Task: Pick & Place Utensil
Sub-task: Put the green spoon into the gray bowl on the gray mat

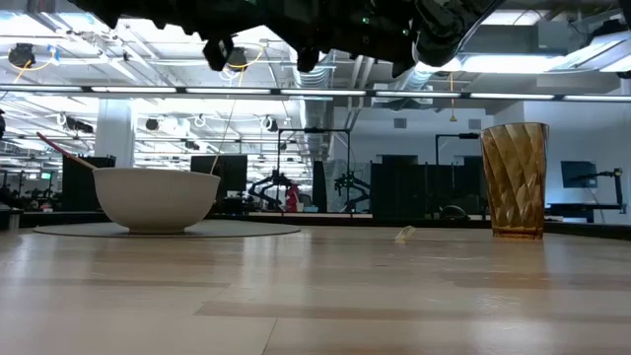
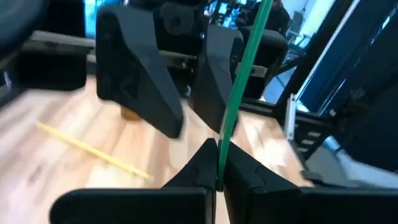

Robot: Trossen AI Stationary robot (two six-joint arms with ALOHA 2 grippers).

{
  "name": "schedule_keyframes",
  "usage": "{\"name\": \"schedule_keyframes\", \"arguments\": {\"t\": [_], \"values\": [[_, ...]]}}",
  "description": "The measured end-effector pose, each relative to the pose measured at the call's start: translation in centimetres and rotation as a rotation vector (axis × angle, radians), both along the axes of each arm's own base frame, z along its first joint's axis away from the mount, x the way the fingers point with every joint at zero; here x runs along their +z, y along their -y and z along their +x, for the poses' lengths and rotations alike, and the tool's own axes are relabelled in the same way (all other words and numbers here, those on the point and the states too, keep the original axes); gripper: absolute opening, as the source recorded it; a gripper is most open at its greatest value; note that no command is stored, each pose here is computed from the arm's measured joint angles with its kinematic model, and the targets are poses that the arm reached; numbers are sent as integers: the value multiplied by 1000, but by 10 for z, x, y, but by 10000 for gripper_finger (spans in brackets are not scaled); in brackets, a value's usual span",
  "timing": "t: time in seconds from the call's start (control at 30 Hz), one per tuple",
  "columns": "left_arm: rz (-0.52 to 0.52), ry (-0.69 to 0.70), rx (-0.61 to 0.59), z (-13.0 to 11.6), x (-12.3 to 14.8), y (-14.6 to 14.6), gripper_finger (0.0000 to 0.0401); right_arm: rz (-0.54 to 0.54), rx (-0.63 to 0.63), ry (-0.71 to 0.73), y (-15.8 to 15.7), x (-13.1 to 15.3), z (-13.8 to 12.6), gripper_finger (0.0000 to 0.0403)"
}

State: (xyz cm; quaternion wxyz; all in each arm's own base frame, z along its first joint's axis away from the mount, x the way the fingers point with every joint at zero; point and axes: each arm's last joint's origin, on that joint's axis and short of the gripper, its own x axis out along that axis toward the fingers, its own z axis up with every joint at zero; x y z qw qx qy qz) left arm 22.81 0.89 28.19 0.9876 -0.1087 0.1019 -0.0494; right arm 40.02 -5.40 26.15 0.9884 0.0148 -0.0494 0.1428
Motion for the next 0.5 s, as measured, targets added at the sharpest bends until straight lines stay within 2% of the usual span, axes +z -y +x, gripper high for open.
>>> {"name": "schedule_keyframes", "arguments": {"t": [0.13,0.27,0.43,0.5], "values": [[-139,-65,31,-16,3,0,9,0,-24,-46,8,-5,-1,120],[-337,-85,124,-34,11,-5,10,2,-47,-81,16,-7,-3,140],[-658,-117,192,-47,14,-15,9,20,-70,-161,26,-14,-5,158],[-826,-187,204,-50,11,-19,10,25,-79,-190,30,-17,-6,163]]}}
